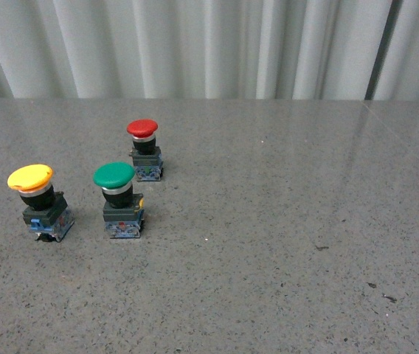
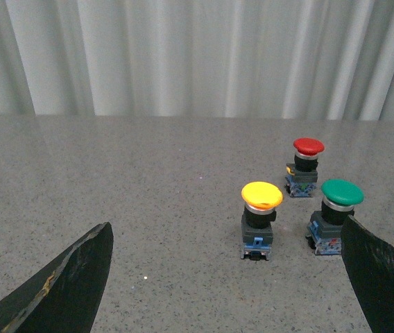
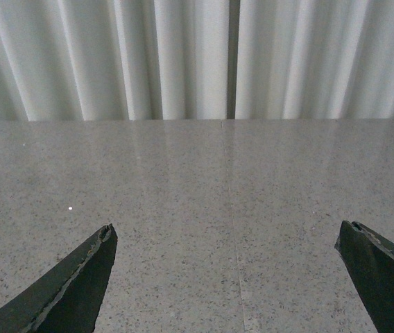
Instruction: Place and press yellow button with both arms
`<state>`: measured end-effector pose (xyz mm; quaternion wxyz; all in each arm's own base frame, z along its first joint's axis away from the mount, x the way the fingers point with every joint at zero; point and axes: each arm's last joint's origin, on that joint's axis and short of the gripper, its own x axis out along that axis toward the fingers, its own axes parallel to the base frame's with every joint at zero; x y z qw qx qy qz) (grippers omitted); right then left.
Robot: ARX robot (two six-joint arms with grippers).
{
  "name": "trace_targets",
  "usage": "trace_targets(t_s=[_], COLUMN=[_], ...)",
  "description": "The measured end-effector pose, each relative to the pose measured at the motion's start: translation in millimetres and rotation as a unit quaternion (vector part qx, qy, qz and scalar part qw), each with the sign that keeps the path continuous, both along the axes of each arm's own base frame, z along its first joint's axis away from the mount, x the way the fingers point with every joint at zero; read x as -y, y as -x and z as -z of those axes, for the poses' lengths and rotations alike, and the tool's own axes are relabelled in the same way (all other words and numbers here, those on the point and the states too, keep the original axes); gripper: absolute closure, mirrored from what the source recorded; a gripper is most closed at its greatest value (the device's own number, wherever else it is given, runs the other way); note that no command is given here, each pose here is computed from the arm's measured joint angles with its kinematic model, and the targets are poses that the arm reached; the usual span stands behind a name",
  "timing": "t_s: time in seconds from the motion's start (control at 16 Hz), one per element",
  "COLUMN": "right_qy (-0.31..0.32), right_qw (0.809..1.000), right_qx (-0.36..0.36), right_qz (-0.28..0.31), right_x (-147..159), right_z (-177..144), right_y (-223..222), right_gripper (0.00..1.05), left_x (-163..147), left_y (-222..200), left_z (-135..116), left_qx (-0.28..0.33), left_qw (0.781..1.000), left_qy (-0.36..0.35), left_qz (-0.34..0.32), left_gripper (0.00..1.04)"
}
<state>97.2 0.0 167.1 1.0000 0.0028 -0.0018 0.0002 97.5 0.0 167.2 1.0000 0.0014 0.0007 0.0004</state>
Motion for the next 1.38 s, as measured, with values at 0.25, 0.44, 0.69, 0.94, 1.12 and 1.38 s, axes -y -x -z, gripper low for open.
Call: trace_targets(t_s=[0.25,0.44,0.69,0.94,1.12,1.38], right_qy=[0.0,0.0,0.0,0.0,0.0,0.0], right_qw=[1.0,1.0,1.0,1.0,1.0,1.0], right_qx=[0.0,0.0,0.0,0.0,0.0,0.0], right_qz=[0.0,0.0,0.0,0.0,0.0,0.0], right_x=[0.0,0.0,0.0,0.0,0.0,0.0], right_z=[0.0,0.0,0.0,0.0,0.0,0.0], right_y=[0.0,0.0,0.0,0.0,0.0,0.0], right_gripper=[0.06,0.06,0.06,0.06,0.06,0.06], left_x=[0.0,0.0,0.0,0.0,0.0,0.0], left_y=[0.0,0.0,0.0,0.0,0.0,0.0], left_z=[0.0,0.0,0.0,0.0,0.0,0.0], left_qx=[0.0,0.0,0.0,0.0,0.0,0.0], left_qw=[1.0,1.0,1.0,1.0,1.0,1.0], left_qy=[0.0,0.0,0.0,0.0,0.0,0.0], left_qz=[0.0,0.0,0.0,0.0,0.0,0.0], left_gripper=[0.07,0.07,0.07,0.07,0.07,0.07])
